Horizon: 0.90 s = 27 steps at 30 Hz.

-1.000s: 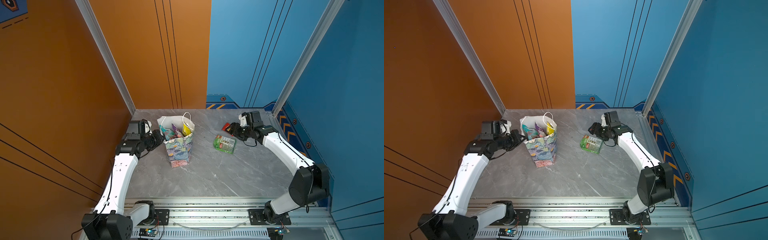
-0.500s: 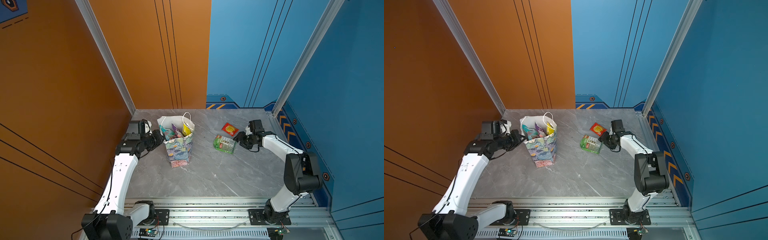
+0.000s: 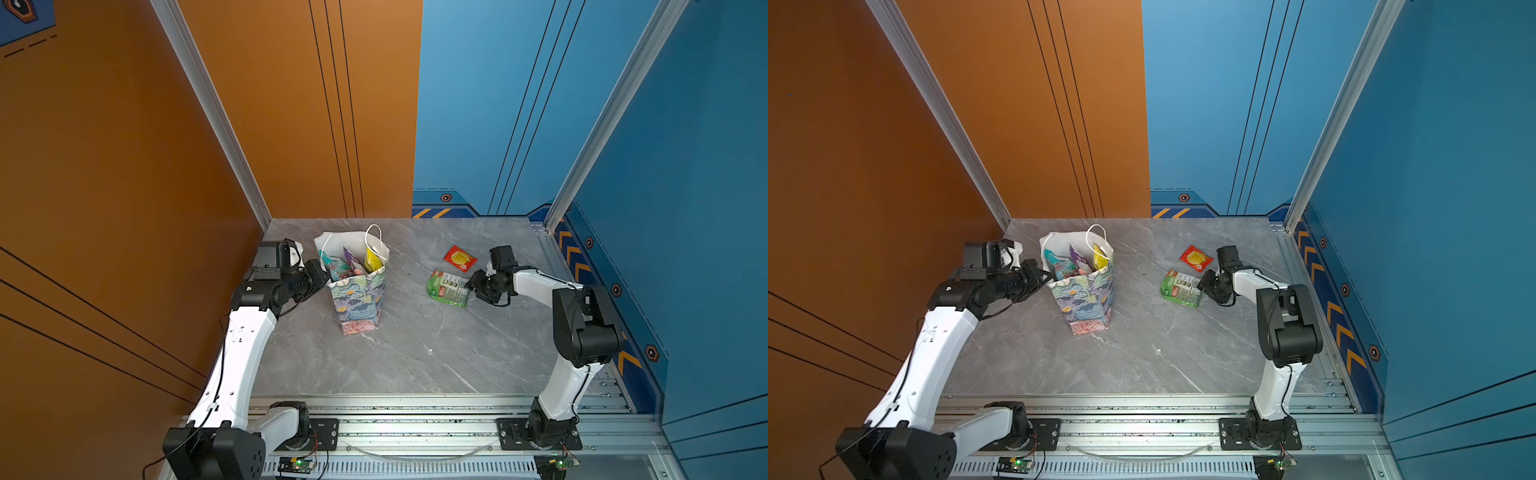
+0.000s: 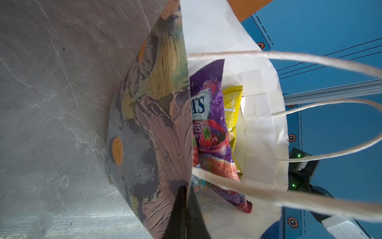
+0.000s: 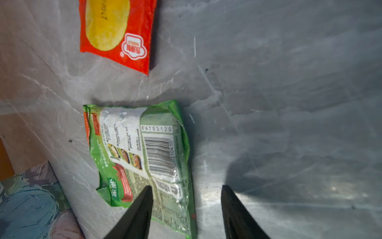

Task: Place the snacks into the paper bag
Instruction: Pick up the snack at the center of the table.

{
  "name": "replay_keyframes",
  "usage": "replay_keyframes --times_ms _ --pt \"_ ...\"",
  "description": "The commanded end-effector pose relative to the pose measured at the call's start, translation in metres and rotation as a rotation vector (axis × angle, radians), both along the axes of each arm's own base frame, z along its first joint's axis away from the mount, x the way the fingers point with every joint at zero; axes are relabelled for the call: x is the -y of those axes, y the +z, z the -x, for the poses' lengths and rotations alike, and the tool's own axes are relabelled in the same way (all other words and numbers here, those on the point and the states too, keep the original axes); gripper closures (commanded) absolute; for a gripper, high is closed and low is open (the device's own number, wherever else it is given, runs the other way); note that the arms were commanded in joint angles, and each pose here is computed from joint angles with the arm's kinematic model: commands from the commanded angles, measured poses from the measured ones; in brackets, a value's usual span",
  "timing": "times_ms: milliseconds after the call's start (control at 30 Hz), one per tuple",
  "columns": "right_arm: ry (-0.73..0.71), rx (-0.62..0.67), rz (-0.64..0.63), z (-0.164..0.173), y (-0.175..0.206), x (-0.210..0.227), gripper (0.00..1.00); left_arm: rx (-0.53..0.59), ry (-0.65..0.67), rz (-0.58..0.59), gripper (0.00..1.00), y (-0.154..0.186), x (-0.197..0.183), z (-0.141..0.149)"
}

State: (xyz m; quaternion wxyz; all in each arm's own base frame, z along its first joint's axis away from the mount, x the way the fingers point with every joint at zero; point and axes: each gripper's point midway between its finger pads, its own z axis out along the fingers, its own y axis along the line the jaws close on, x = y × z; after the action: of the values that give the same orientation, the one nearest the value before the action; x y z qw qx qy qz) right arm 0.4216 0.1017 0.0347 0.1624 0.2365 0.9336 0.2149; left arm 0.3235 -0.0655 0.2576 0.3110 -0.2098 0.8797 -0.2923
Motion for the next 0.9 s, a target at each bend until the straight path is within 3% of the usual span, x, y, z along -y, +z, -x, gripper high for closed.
replay_keyframes --times_ms 0,267,400,500,633,867 --pt "-0.023 0.022 -0.003 -0.015 0.001 -0.003 0.47 0.011 -0.01 0.025 1.0 0.005 0.002 0.003" --pt "-0.017 -0.016 0.008 -0.019 -0.018 -0.019 0.48 0.011 -0.01 0.027 1.0 0.005 0.002 0.003" --pt "-0.019 -0.018 0.019 -0.02 -0.024 -0.025 0.64 0.017 -0.01 0.025 1.0 0.007 0.002 0.003" --pt "-0.026 -0.007 0.012 -0.023 -0.022 -0.026 0.81 0.017 -0.009 0.026 1.0 0.007 0.001 0.004" --pt "-0.02 0.046 0.002 -0.029 -0.004 -0.028 0.99 0.014 -0.007 0.027 1.0 0.006 0.001 0.004" --pt "0.019 0.146 -0.052 -0.033 0.048 -0.041 1.0 0.01 -0.006 0.026 1.0 0.005 0.001 0.003"
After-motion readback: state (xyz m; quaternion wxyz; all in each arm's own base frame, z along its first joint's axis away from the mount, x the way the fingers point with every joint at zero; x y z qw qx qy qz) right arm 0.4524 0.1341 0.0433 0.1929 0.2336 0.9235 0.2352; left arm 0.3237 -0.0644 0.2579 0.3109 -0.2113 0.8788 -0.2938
